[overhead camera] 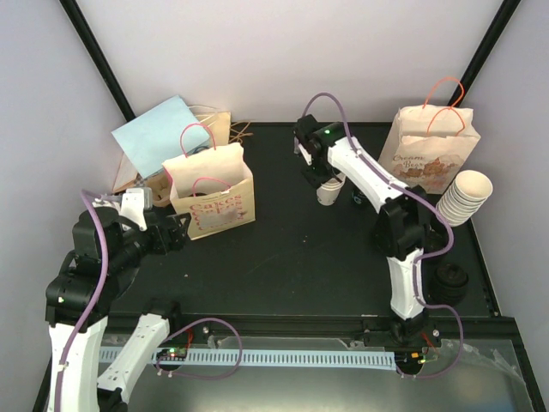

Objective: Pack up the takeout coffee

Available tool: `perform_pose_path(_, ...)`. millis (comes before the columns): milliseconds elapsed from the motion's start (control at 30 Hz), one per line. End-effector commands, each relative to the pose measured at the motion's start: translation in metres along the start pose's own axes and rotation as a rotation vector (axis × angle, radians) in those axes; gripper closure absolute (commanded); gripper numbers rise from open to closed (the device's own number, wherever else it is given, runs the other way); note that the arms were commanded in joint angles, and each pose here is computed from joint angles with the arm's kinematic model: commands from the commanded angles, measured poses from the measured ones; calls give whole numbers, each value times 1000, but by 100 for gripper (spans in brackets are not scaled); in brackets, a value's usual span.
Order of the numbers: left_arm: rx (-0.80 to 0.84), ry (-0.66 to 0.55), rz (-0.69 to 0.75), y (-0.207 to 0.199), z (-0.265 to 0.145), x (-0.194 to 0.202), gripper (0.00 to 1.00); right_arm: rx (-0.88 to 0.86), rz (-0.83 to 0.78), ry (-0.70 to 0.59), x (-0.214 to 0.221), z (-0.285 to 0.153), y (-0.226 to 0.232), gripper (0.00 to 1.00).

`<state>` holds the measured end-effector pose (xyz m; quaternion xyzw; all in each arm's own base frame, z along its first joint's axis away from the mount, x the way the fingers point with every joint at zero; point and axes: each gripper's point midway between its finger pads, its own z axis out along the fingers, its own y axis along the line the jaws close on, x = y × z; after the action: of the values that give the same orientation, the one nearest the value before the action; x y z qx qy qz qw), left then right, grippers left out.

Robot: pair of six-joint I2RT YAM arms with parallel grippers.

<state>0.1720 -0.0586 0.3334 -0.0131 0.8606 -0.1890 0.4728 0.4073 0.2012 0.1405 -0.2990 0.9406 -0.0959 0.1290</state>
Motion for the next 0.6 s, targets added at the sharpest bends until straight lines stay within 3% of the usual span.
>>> perform_pose_path(0,17,-32,6,-6,-5,-11,1,-5,55,-162,-6,-64,-16,52)
perform_pose_path(300,-38,-79,16,2,-12,-21,1,72,214,-369,12,-122,-42,54)
perform_pose_path(567,-119,-104,17,15,-18,-26,1,130,382,-496,60,-142,-62,58)
